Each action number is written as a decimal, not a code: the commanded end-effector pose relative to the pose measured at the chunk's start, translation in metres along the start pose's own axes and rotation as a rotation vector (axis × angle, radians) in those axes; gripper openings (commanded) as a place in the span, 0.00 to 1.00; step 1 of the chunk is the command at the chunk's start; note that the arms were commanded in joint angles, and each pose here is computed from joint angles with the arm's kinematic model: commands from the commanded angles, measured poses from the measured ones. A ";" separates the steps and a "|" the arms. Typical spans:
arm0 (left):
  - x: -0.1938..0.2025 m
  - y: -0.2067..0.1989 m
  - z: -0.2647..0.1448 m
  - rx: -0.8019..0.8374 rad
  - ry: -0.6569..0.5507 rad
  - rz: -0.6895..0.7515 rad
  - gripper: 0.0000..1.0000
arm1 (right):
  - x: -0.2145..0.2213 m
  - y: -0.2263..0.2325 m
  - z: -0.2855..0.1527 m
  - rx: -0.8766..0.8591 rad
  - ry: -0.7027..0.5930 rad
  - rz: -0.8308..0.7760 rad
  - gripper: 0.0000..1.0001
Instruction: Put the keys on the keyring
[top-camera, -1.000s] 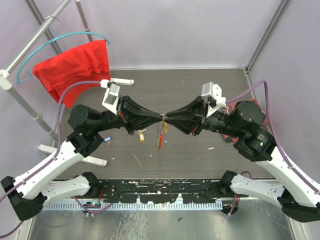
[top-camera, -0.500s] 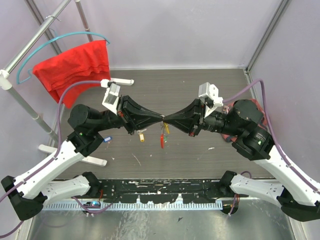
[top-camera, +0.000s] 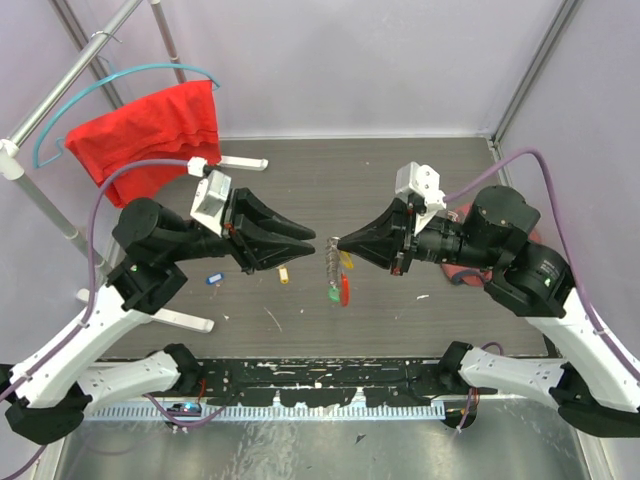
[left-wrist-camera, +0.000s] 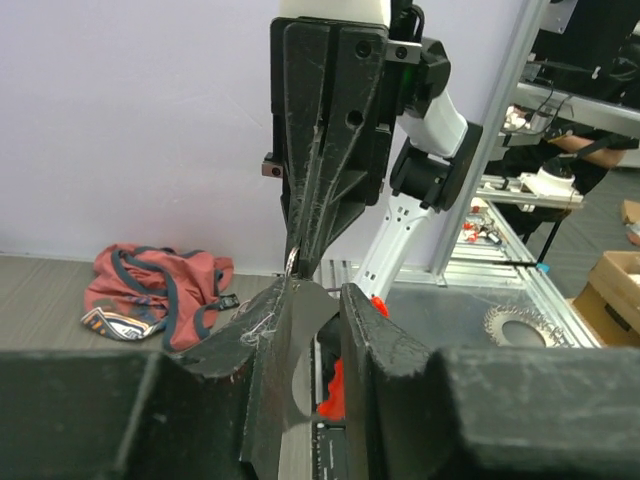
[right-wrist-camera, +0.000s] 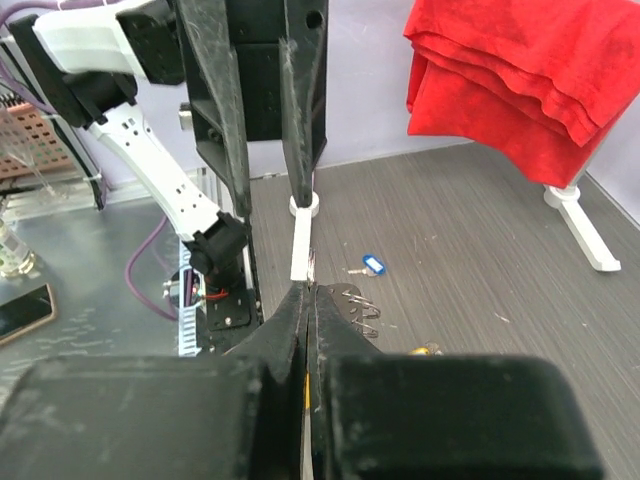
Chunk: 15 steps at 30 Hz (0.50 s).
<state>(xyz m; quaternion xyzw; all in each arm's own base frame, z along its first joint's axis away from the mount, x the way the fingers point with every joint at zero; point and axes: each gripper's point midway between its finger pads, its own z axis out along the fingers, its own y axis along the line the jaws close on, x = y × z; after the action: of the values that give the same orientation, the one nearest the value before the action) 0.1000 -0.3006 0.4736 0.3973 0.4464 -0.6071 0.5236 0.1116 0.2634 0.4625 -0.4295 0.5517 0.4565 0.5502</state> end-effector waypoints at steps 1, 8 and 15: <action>0.002 -0.008 -0.010 0.007 0.101 0.072 0.33 | -0.002 0.002 -0.007 -0.011 0.078 -0.040 0.01; 0.013 0.003 -0.006 -0.002 0.216 0.108 0.34 | 0.029 0.000 -0.003 -0.056 0.287 -0.025 0.01; 0.034 0.007 -0.002 0.006 0.310 0.113 0.38 | 0.041 -0.003 -0.007 -0.047 0.366 -0.027 0.01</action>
<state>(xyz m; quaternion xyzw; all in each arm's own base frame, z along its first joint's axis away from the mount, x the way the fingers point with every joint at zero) 0.1090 -0.3093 0.4502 0.4860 0.4902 -0.5262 0.4965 0.1200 0.2679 0.4010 -0.5113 0.6481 0.3821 0.4154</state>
